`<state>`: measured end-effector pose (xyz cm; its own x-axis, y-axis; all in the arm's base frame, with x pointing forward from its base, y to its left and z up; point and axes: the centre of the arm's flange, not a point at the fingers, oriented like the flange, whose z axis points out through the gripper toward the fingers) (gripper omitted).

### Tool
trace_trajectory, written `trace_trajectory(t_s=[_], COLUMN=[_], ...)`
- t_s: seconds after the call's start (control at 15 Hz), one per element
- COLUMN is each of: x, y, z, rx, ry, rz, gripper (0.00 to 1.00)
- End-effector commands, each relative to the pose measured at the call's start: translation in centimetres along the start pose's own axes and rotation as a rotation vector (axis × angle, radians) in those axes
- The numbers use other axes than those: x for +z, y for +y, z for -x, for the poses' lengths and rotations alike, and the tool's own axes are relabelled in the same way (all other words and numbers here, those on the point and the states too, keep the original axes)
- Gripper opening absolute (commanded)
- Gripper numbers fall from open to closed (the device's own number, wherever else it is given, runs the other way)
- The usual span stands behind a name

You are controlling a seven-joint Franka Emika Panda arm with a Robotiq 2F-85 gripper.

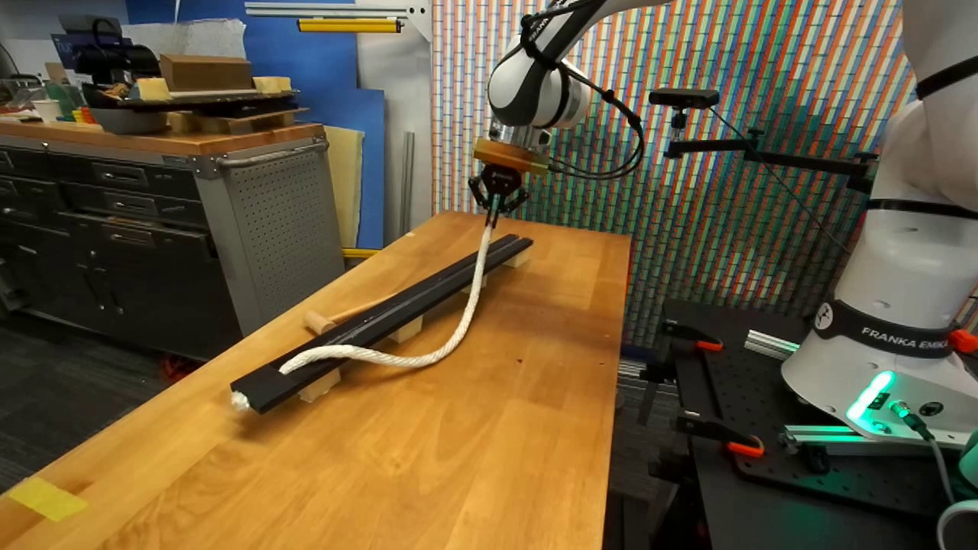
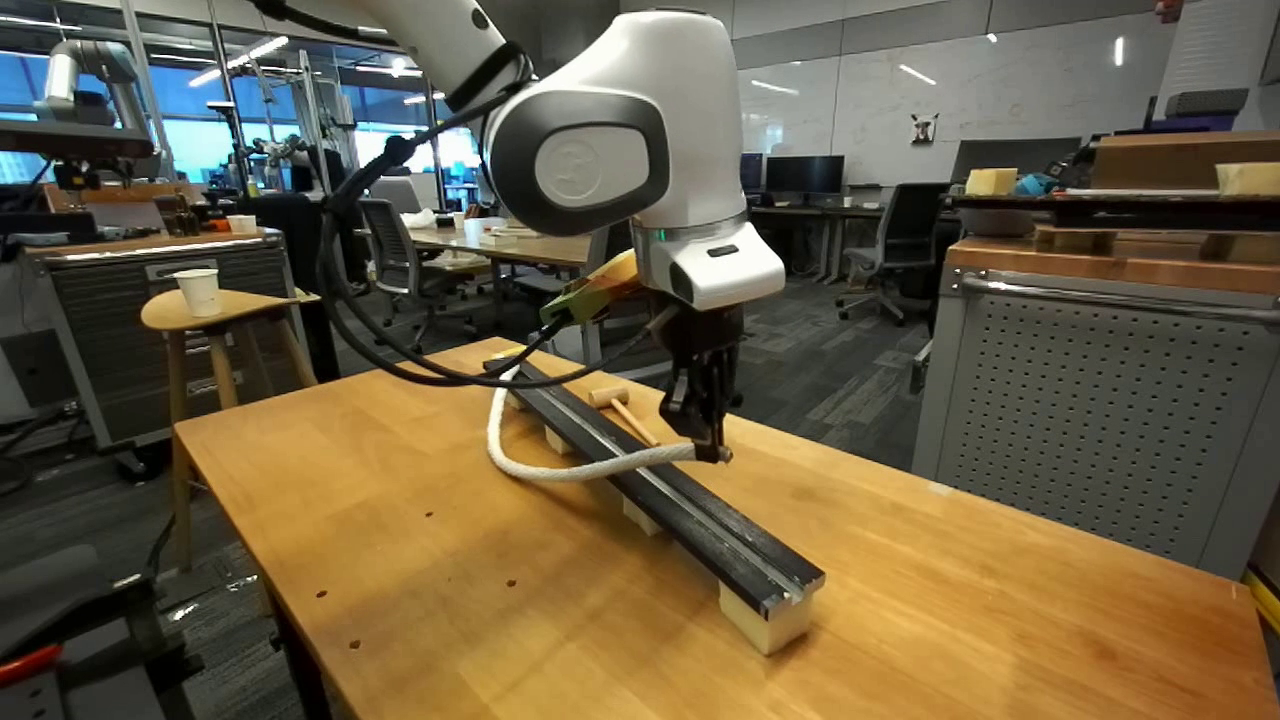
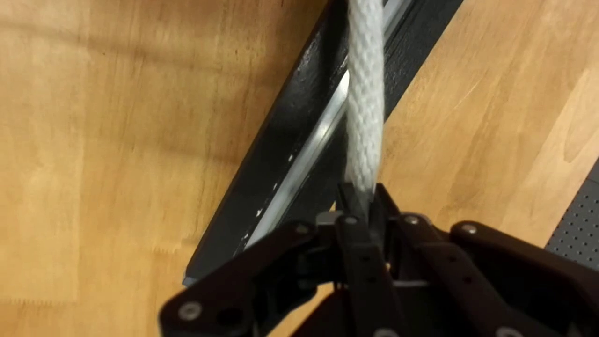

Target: Put the rope on the black thing

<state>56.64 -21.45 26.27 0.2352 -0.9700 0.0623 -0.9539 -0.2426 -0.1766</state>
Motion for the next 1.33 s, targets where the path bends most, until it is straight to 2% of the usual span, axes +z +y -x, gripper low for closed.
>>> trace_trajectory(t_s=[0.0, 0.47, 0.87, 1.27], x=[-1.7, -2.6, -1.9, -1.4], y=[0.1, 3.0, 3.1, 3.3], z=[-2.3, -6.0, -6.2, -5.5], rx=[0.063, 0.155, 0.260, 0.385], ry=[0.061, 0.144, 0.138, 0.086], rz=[0.002, 0.057, 0.097, 0.154], gripper=[0.03, 0.03, 0.03, 0.03])
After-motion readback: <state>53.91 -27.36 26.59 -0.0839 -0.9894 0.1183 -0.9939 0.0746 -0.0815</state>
